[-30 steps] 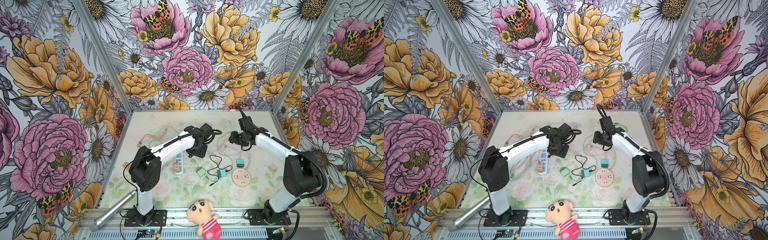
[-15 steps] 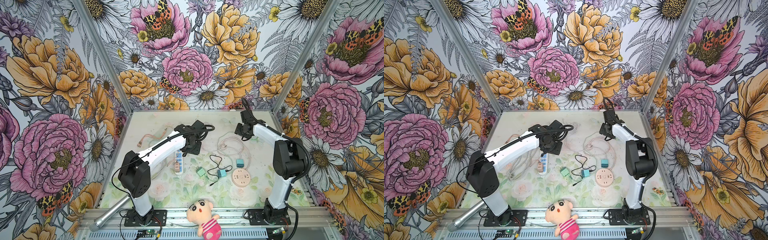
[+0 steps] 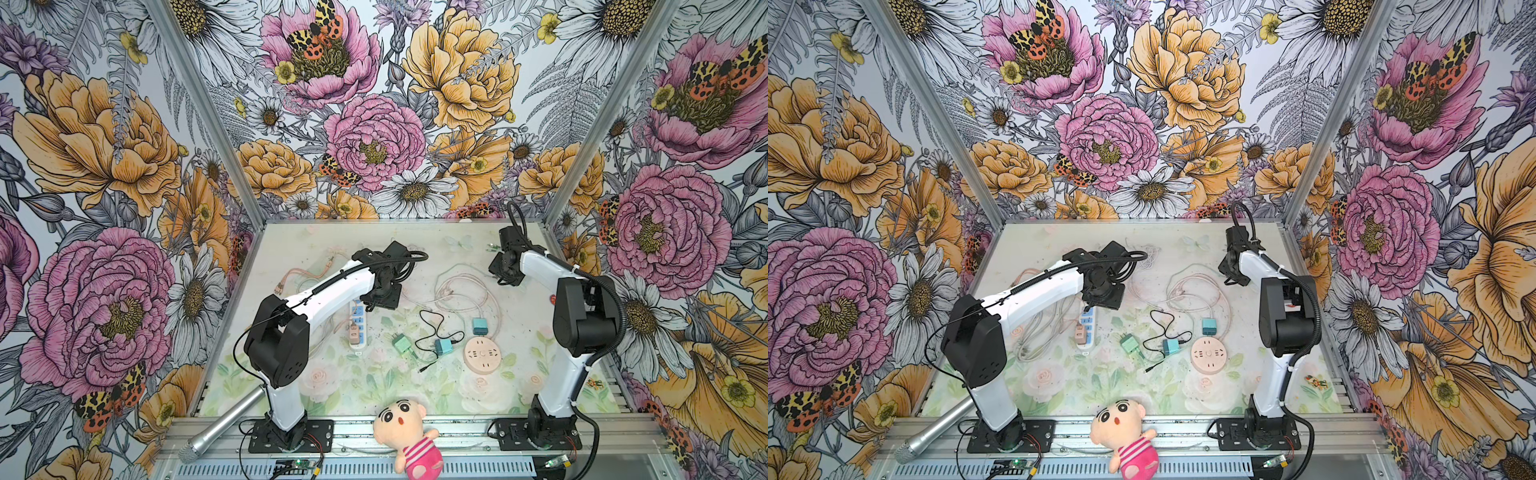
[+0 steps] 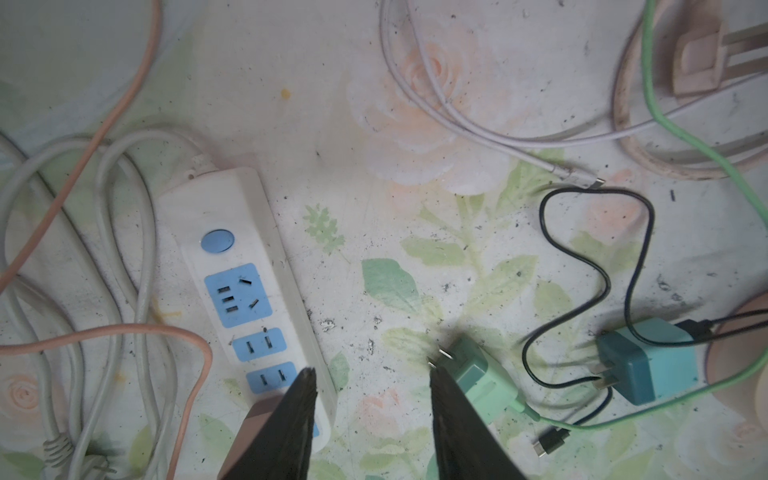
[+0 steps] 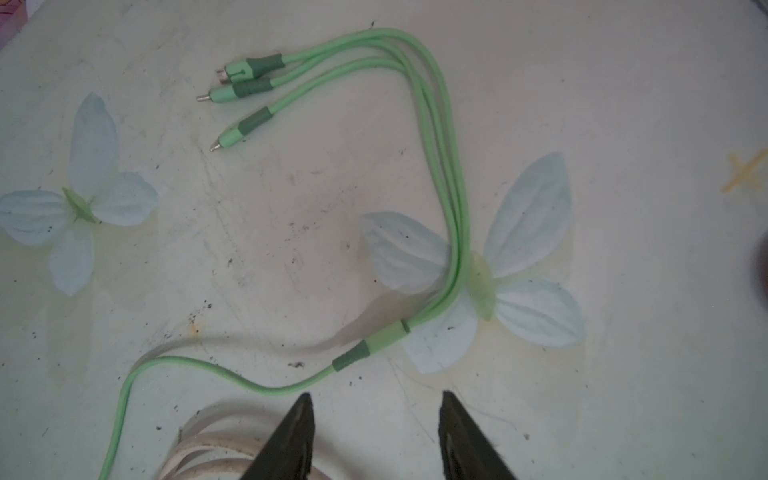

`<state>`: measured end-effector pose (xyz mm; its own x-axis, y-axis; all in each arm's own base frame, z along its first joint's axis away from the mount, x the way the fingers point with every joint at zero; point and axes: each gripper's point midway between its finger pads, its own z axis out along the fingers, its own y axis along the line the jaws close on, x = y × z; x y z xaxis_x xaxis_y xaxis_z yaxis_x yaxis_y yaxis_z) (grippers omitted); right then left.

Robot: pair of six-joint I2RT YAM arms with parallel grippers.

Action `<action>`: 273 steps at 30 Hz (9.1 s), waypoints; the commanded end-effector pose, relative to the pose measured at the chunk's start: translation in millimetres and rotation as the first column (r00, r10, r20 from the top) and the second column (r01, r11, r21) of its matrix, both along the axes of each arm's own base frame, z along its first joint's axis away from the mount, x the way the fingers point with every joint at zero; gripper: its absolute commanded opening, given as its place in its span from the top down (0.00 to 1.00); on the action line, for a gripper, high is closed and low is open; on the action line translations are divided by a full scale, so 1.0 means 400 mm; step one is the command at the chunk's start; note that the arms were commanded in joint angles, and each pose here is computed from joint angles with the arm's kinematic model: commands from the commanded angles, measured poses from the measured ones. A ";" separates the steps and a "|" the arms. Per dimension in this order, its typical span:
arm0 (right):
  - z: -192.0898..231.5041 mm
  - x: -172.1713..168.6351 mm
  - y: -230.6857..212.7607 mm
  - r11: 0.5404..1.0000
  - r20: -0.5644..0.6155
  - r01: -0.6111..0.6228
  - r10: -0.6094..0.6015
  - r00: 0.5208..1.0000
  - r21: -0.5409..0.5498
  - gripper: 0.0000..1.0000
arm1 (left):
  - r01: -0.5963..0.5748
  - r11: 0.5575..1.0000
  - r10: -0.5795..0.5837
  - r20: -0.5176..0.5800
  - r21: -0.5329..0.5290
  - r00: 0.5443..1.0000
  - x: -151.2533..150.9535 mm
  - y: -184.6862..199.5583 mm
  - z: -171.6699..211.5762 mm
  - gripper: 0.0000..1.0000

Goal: Insert the plug

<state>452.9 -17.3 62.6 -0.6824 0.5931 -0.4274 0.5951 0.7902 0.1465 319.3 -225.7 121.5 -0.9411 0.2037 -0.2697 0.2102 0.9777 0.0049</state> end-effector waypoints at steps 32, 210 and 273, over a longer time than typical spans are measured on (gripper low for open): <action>-0.125 0.042 -0.012 0.995 -0.074 0.074 -0.069 0.995 0.060 0.70 | -0.010 0.999 0.012 0.038 -0.049 0.999 0.036 0.013 0.023 0.53; 0.158 -0.264 0.334 0.891 0.260 -0.449 0.449 0.855 -0.063 0.46 | -0.474 0.864 0.403 -0.333 -0.168 0.852 -0.198 -0.168 -0.245 0.65; 0.464 -0.351 0.416 0.795 0.666 -0.603 0.484 0.567 -0.064 0.45 | -0.319 0.557 0.408 -0.082 -0.767 0.909 0.063 -0.220 0.232 0.73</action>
